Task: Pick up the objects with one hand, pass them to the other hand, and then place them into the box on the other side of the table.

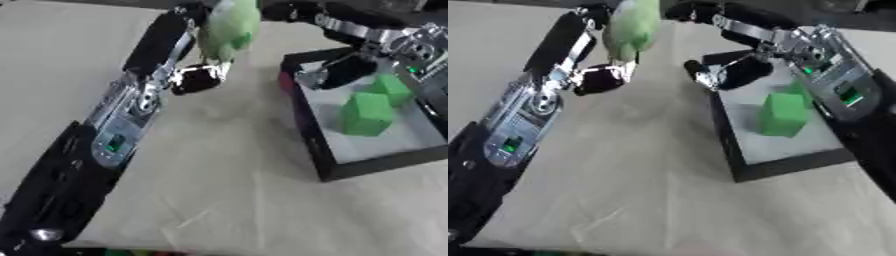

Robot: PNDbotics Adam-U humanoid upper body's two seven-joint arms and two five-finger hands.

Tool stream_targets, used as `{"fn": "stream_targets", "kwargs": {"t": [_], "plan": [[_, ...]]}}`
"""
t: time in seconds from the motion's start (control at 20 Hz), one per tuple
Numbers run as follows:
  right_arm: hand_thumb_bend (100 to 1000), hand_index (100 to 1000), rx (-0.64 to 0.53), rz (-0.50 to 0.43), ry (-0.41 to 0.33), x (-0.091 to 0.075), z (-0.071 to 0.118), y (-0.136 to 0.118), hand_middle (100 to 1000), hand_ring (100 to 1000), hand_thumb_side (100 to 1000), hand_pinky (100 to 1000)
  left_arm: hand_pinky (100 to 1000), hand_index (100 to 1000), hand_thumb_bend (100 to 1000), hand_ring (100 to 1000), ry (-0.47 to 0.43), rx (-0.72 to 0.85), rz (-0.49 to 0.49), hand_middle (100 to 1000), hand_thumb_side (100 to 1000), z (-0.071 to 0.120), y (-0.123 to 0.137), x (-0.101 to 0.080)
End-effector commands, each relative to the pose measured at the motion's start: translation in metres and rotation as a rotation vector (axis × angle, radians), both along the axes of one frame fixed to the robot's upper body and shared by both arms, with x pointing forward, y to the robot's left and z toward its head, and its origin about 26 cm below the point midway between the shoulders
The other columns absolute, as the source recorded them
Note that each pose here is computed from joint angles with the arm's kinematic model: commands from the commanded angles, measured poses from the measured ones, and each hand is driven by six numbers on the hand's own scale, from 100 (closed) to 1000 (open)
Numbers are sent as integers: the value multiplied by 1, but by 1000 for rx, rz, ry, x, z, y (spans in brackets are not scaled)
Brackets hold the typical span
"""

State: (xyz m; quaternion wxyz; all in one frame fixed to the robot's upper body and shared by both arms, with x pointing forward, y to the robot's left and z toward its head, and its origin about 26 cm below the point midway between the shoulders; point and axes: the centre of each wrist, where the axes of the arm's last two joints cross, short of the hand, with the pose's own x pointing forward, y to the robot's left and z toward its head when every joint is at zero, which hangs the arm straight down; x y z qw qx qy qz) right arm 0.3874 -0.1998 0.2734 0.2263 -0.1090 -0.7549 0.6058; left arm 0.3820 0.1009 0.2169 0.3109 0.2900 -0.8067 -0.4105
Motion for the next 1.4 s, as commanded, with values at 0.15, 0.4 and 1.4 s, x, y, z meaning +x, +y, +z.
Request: {"fn": "stream_targets", "kwargs": {"t": [0.15,0.4,1.4], "plan": [[100,1000,52,16,-161,-7,18,-1,1000,1000,160,1000,751,493,100,716,37,-13,-44,612,326,8,-1,-2],[100,1000,83,63,-201,-9,16,2,1000,1000,103,1000,749,488,100,716,99,-9,-90,610,335,8,-3,-4],[100,1000,2,250,-201,-12,10,0,1000,1000,139,1000,748,480,100,719,243,38,-255,611,359,11,-3,-7]]}}
